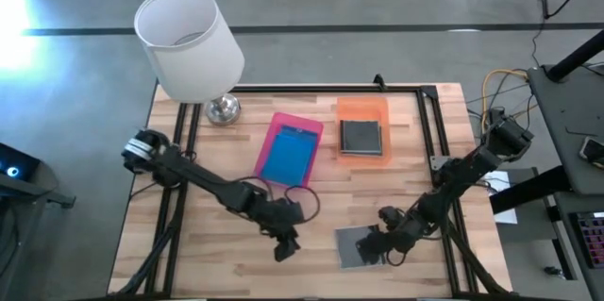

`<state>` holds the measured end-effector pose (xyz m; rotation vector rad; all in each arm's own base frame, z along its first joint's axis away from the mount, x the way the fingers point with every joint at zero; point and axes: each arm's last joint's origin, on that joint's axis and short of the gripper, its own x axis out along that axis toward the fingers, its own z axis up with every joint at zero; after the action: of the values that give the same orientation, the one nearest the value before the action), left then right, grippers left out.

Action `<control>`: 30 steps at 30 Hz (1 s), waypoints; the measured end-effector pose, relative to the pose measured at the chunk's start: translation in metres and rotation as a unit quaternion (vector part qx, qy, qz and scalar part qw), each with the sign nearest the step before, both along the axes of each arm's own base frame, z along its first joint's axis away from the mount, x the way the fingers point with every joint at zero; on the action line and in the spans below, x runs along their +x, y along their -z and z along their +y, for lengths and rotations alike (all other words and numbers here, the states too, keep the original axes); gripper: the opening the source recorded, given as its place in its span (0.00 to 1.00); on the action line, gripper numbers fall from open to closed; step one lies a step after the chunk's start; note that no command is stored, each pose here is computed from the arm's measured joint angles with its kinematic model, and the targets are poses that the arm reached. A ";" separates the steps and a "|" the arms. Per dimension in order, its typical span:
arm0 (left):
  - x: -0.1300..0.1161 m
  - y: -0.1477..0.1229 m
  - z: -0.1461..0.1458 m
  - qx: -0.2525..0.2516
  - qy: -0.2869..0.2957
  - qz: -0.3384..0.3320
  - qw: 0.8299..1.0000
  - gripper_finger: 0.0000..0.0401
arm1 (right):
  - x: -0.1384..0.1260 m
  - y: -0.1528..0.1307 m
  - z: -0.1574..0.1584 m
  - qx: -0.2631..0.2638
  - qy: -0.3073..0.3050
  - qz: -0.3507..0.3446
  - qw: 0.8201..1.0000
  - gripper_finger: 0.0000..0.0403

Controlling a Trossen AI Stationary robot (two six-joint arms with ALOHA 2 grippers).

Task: Pick & place jewel cases by type
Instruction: Put the black cd case into the orange bin

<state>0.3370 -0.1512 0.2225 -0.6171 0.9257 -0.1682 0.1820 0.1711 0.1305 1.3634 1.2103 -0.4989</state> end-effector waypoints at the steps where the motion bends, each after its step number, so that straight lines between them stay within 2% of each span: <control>1: 0.007 0.002 -0.001 0.006 0.004 -0.002 1.000 0.45 | 0.000 0.000 0.000 -0.001 0.002 -0.003 1.000 0.37; 4: 0.028 0.009 -0.001 0.018 0.014 -0.002 1.000 0.45 | 0.001 0.000 0.000 -0.004 -0.007 -0.011 1.000 0.37; 9: 0.058 0.031 -0.002 0.009 0.025 0.025 0.999 0.45 | 0.002 0.000 0.000 -0.012 -0.008 -0.041 0.999 0.37; 16: 0.089 0.058 -0.014 0.002 0.025 0.056 0.998 0.45 | 0.012 0.013 0.004 0.006 -0.006 -0.082 0.997 0.37; 22: 0.097 0.068 -0.016 0.014 0.021 0.097 0.995 0.45 | 0.029 0.024 0.017 0.018 -0.003 -0.101 0.995 0.37; 30: 0.097 0.069 -0.017 0.016 0.021 0.100 0.995 0.45 | 0.035 0.023 0.019 0.006 0.033 -0.113 0.993 0.37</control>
<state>0.4338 -0.1683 0.1532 -0.5926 1.1344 -0.1305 0.2168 0.1903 0.1071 1.4322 0.9885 -0.3719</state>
